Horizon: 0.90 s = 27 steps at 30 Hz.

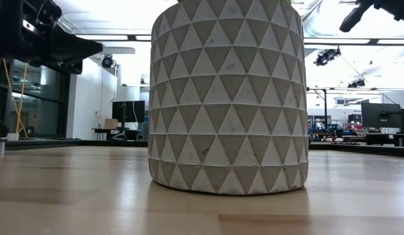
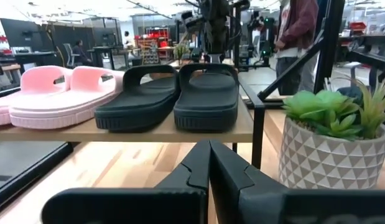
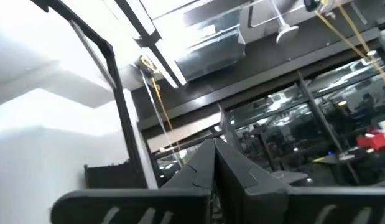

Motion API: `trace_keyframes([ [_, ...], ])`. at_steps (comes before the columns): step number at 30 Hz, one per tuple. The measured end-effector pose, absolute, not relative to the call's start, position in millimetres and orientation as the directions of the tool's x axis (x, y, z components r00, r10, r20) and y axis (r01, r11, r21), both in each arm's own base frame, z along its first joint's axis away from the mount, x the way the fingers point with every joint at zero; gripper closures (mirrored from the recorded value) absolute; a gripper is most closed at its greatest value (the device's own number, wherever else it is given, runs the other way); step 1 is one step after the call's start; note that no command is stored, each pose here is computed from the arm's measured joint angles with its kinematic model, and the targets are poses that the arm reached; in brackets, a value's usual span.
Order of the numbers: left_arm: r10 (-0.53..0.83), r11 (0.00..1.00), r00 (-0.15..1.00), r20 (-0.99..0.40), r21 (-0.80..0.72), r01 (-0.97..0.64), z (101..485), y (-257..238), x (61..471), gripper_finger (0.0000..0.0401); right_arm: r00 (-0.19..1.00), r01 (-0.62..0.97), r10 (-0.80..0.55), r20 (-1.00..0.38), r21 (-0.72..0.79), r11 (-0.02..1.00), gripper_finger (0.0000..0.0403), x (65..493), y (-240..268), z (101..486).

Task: Pick and place slides into the shelf
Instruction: Return to Home Position

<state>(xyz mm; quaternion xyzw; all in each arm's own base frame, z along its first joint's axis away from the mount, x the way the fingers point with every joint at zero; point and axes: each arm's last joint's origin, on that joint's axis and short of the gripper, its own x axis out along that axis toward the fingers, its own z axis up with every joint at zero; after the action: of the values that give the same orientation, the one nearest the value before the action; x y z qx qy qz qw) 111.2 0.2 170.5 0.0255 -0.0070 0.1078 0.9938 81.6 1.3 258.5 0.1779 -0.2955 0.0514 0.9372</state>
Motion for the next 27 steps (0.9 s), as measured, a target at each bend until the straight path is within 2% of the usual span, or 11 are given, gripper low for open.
trace_keyframes([
  [7, 0.208, 0.977, 0.978, -0.015, 0.059, -0.207, 167.1, 0.0, 111.2, 0.0400, 0.834, -0.198, -0.002, 0.552, 0.304, 0.932, 0.0403, 86.3, 1.6, 242.4],
  [15, 0.207, 0.977, 0.978, -0.027, 0.062, -0.205, 165.9, 0.0, 111.2, 0.0400, 0.908, -0.166, 0.013, 0.418, 0.332, 0.929, 0.0403, 94.1, 2.1, 226.2],
  [27, 0.206, 0.977, 0.977, -0.047, 0.065, -0.203, 163.8, 0.0, 111.1, 0.0400, 0.917, -0.105, -0.035, 0.398, 0.323, 0.941, 0.0403, 95.0, 0.8, 224.3],
])
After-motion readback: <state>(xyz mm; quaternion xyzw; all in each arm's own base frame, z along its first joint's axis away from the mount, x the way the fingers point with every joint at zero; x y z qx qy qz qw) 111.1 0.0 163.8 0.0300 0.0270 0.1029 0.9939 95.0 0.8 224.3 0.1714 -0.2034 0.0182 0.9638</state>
